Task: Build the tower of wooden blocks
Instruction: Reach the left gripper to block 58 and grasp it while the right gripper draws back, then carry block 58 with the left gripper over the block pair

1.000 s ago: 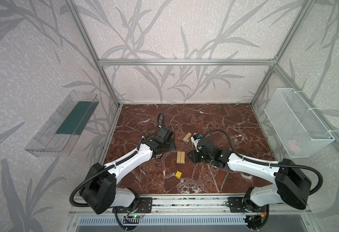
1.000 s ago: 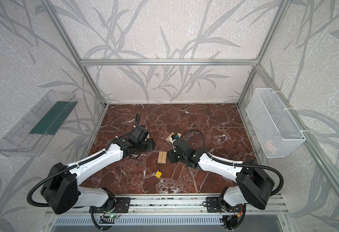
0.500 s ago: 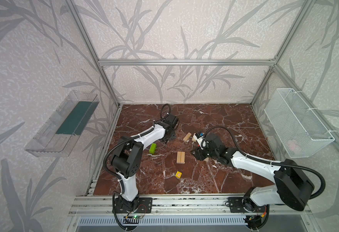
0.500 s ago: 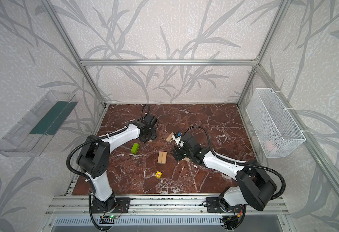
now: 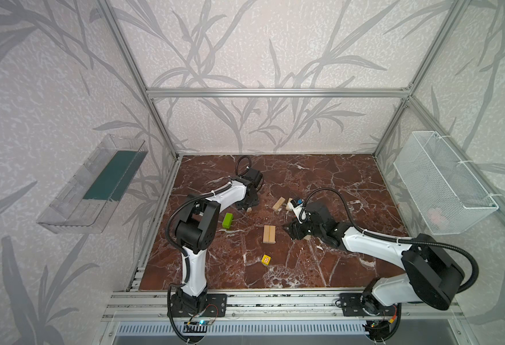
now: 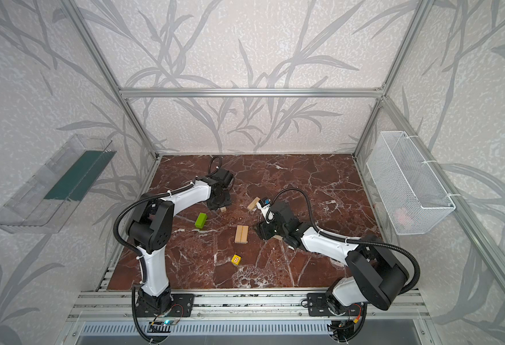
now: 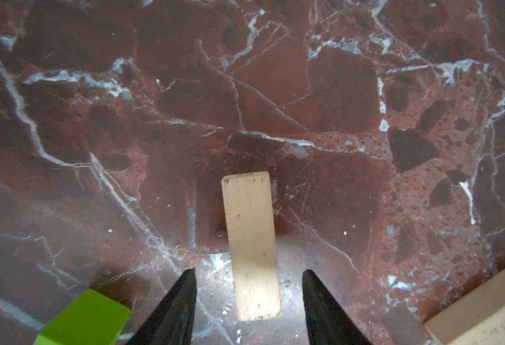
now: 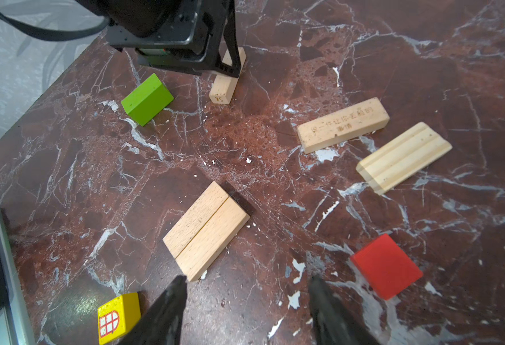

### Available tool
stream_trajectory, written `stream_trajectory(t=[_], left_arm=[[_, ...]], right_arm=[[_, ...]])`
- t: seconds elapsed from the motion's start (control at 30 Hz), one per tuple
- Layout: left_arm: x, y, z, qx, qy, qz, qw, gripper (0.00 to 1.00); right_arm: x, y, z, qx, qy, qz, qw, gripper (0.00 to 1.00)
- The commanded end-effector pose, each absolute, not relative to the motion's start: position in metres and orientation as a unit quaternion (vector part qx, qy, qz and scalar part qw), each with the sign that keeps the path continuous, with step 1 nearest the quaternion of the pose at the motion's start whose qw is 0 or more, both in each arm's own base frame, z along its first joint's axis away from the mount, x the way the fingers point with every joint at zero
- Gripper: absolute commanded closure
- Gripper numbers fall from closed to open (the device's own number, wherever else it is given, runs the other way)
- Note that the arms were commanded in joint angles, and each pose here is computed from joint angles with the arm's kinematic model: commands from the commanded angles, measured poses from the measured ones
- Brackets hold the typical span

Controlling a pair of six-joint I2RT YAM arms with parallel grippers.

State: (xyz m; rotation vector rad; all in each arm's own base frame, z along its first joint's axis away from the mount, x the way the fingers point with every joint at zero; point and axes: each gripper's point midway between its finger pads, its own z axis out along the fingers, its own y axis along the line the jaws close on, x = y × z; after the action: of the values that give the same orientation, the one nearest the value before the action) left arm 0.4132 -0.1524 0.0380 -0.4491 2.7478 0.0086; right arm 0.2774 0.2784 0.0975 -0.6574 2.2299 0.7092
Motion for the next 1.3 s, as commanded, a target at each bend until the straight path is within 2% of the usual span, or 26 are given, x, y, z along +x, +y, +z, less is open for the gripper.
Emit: stream_trajectory(t=[0.0, 1.0, 1.27], left_arm=[[0.42, -0.154, 0.036, -0.159, 0.972, 0.003, 0.172, 0.47], [0.406, -0.148, 0.006, -0.148, 0.981, -0.006, 0.127, 0.74], [0.396, -0.151, 0.019, -0.12, 0.984, -0.024, 0.128, 0.84]], right_arm=[[0.282, 0.275, 0.1, -0.249, 0.857, 0.267, 0.364, 0.34], [0.282, 0.275, 0.098, -0.253, 0.858, 0.26, 0.363, 0.32], [0.28, 0.273, 0.1, -0.248, 0.859, 0.264, 0.362, 0.31]])
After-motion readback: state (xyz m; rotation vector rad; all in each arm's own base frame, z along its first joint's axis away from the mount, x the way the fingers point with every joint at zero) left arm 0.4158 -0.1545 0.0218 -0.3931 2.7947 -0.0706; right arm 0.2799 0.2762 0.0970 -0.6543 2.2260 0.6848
